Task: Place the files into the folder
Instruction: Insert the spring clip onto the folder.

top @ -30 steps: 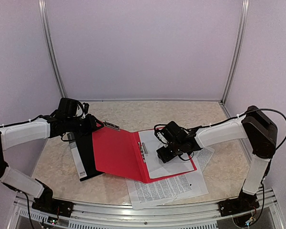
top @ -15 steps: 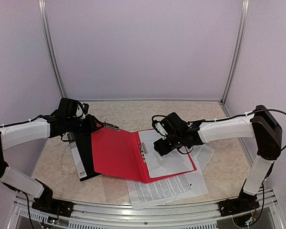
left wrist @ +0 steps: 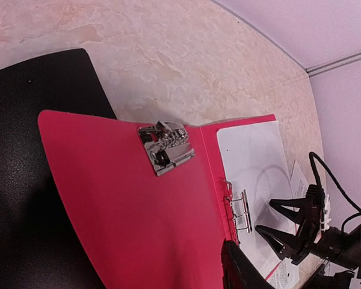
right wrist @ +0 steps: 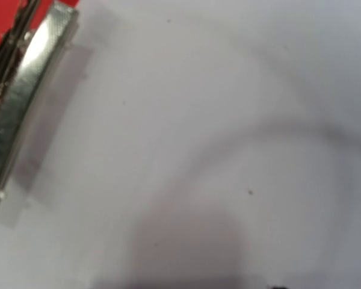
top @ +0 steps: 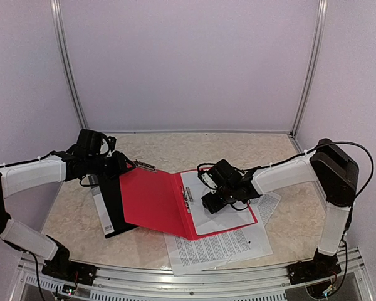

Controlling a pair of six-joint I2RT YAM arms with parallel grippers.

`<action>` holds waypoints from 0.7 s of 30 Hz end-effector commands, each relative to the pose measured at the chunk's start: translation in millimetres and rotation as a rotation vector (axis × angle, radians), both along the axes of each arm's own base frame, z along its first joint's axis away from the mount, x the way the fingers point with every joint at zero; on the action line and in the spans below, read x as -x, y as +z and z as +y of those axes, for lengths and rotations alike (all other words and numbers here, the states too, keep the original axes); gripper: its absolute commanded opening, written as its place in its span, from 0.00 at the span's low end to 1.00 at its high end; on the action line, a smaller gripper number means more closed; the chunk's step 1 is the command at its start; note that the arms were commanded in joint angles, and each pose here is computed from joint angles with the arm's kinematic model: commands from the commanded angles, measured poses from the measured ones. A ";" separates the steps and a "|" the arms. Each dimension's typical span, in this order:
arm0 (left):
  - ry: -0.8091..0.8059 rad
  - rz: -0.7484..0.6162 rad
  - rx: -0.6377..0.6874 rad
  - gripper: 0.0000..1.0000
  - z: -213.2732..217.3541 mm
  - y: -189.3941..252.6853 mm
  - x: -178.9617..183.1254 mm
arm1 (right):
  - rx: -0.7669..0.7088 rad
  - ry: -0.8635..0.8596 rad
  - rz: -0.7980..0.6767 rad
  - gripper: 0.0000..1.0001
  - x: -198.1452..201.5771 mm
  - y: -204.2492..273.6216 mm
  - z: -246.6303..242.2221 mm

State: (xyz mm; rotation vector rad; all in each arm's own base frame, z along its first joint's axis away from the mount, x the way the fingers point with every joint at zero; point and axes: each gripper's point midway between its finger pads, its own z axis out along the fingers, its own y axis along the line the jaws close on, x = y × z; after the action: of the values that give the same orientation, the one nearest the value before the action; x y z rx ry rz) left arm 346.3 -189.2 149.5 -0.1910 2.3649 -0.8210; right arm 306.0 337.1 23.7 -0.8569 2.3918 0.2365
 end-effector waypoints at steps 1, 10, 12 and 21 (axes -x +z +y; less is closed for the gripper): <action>0.014 0.023 -0.083 0.41 11.2 -14.1 4.0 | 0.057 0.008 0.068 0.62 17.3 -38.3 -12.4; 0.113 0.015 -0.238 0.54 40.7 -11.3 5.0 | 0.075 0.006 0.087 0.61 21.9 -50.5 -17.4; 0.148 -0.009 -0.264 0.60 47.0 -0.5 1.4 | 0.081 0.004 0.090 0.61 22.9 -52.8 -19.2; 0.137 -0.293 -0.123 0.77 27.0 118.5 -9.9 | 0.084 0.010 0.109 0.61 29.5 -61.1 -23.8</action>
State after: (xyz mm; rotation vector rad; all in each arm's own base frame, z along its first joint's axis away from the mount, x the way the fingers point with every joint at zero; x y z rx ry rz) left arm 350.7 -147.3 194.7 -0.2368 2.2730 -0.5028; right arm 311.3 346.7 21.3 -0.8149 2.3341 0.3035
